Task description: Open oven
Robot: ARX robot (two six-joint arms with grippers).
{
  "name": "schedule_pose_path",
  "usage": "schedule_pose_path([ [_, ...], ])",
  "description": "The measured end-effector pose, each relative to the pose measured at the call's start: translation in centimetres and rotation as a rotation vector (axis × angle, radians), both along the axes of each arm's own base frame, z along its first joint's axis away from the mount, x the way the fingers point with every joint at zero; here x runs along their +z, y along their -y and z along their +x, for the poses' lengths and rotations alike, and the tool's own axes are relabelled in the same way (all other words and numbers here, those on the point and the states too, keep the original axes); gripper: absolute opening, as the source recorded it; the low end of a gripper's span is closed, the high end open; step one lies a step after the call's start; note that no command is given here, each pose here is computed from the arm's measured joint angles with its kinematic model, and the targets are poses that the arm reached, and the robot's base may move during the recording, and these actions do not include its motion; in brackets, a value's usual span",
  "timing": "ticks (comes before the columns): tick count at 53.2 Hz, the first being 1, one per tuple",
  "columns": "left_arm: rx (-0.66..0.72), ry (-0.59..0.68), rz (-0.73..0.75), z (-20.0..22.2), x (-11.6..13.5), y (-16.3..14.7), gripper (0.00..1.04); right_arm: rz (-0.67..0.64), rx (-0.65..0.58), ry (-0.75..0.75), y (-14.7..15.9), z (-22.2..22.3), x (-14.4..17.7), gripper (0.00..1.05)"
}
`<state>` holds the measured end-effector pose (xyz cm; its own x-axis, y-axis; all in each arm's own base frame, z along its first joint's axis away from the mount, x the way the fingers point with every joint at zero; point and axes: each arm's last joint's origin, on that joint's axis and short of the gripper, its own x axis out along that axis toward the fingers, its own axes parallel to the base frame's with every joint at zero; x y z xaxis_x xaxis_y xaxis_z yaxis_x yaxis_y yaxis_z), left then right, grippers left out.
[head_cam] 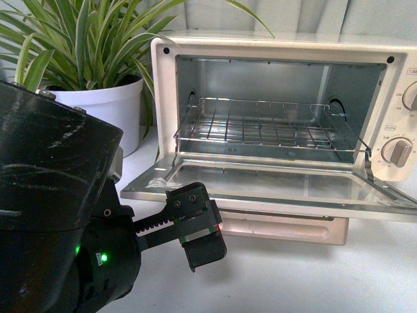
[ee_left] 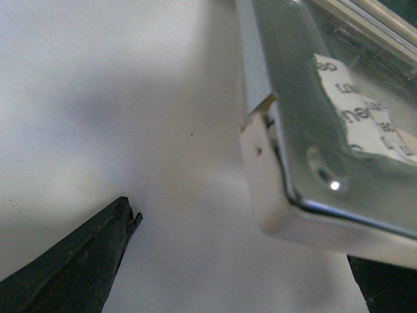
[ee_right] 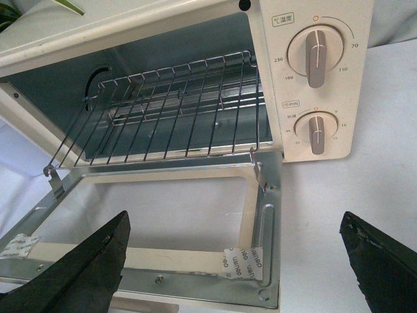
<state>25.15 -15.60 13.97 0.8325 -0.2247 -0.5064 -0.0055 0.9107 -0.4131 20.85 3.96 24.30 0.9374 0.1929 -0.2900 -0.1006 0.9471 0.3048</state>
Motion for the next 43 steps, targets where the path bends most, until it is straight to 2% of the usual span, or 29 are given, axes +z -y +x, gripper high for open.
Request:
schedule_pose_path([
  [43, -0.095, 0.118, 0.415, -1.3, -0.6, -0.2, 0.98, -0.002, 0.012, -0.034, 0.2, -0.8, -1.6, 0.95],
])
